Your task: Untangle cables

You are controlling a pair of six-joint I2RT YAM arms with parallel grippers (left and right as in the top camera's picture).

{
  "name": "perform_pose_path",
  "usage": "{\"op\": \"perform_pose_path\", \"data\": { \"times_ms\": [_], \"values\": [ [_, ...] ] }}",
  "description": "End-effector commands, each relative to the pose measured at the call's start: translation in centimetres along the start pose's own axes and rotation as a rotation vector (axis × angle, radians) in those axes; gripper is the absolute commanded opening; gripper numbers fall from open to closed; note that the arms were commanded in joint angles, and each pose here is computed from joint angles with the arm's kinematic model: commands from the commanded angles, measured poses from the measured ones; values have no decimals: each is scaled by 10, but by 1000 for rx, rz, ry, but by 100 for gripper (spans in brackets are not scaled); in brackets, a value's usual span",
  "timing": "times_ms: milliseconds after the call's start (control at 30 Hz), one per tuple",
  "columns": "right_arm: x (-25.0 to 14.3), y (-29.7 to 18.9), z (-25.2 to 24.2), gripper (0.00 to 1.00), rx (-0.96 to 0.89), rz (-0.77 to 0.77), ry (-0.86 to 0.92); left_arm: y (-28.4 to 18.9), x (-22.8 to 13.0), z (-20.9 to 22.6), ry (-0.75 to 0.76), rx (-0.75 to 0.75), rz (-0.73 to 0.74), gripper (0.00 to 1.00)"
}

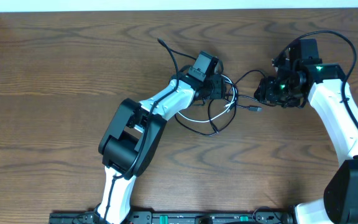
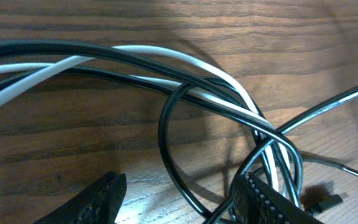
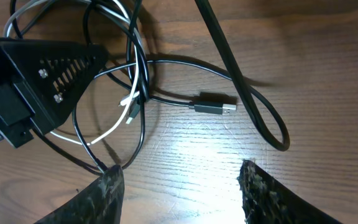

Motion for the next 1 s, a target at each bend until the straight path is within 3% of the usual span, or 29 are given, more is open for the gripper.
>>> {"op": "perform_pose_path", "data": {
  "times_ms": [0, 133, 267, 367, 433, 500, 633, 967],
  "values": [
    [4, -12, 4, 56, -2, -36, -20, 11, -4, 2, 0, 30, -1, 60],
    [3, -12, 4, 56, -3, -31, -19, 22, -10, 10, 21, 143, -47, 55],
    [3, -12, 4, 56, -3, -29, -20, 39, -22, 21, 43, 238, -55, 42],
    [4, -12, 5, 56, -2, -39, -21, 50, -33, 26, 50, 261, -29, 27],
    [7, -12, 7, 56, 18, -50, -21, 51, -35, 28, 48, 268, -19, 7],
    [9, -12, 12, 56, 58, -63, -28, 48, -33, 26, 45, 254, -14, 8],
    [19, -14, 24, 54, 145, -113, -59, 24, -22, 6, 16, 75, 47, 7],
    [26, -4, 47, 53, 208, -138, -123, -84, 20, -34, -38, -551, 216, 7]
  ]
}}
Point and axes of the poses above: each gripper's point midway between its finger pads, its own y axis out along the fingers, its own z axis along the line the jaws close on, x = y × z, the point moved 6 cm from there along -y, back along the fingers, and after that the axes turned 6 degrees about -y, right-handed, at the moved point
